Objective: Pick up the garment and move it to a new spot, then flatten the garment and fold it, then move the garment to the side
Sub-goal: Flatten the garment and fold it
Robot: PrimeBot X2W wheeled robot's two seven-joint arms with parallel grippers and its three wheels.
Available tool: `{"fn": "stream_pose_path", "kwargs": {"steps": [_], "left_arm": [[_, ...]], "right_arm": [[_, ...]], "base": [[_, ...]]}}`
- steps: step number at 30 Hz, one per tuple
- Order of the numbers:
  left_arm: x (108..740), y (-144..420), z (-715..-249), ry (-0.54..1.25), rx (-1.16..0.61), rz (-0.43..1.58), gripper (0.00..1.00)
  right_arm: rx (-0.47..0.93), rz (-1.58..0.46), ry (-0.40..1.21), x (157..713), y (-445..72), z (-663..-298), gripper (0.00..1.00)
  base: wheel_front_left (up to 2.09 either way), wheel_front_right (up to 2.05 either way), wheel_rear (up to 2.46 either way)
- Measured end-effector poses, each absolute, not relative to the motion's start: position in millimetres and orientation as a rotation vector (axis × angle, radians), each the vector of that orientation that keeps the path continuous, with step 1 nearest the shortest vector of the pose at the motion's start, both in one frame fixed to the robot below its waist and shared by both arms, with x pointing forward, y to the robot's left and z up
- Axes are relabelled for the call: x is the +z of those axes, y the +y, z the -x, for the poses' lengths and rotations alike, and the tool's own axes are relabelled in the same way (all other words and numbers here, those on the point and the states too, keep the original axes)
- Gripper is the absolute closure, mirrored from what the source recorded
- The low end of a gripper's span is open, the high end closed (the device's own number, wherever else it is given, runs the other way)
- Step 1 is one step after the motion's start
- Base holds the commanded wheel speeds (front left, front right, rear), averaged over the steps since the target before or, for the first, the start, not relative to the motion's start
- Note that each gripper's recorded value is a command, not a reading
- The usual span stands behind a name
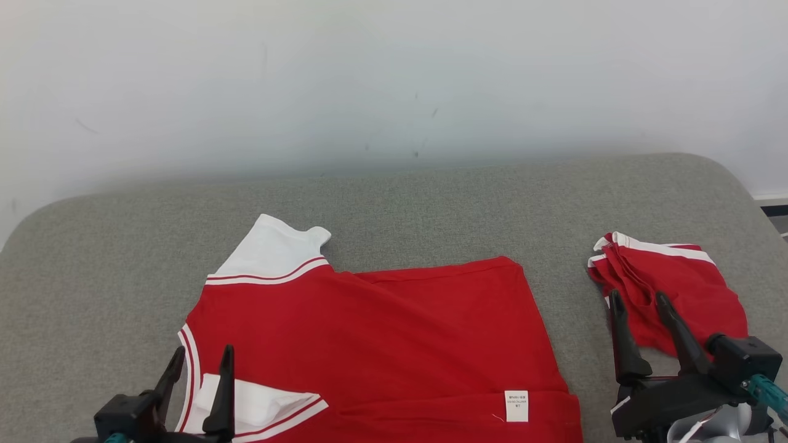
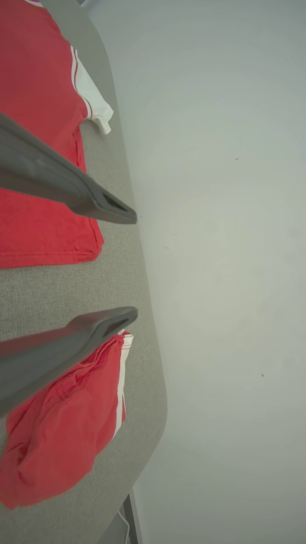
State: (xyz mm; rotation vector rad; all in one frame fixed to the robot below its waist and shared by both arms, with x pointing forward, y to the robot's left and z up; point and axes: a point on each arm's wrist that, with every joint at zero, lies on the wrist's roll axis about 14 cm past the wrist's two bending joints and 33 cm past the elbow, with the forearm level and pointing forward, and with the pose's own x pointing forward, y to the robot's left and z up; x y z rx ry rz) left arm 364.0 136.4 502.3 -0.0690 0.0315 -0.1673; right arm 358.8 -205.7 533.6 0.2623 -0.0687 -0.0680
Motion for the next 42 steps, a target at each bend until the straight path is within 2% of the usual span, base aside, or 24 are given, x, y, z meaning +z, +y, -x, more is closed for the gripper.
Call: {"fn": "stream_pose_path", "kwargs": {"steps": [21,30,42], "left_arm": [[487,136,-369,0.1,-0.213,0.023,0.0],[511,137,-434,0.109,-0.293,-0.109,0.0],[478,148,-525,0.359,-0.319,-0.271,0.0]], "right_arm": [[-0.013,-0.227,-0.06,527,-193,-364,0.0],[0.021,-0.197,-0.018,516,-190,-374,0.0],[-0.002,-0.145,0.073,489,-206,-380,0.0]], "base": [[0.0,0.0,0.0],[0.0,0.0,0.0],[0.0,0.0,0.0]]}}
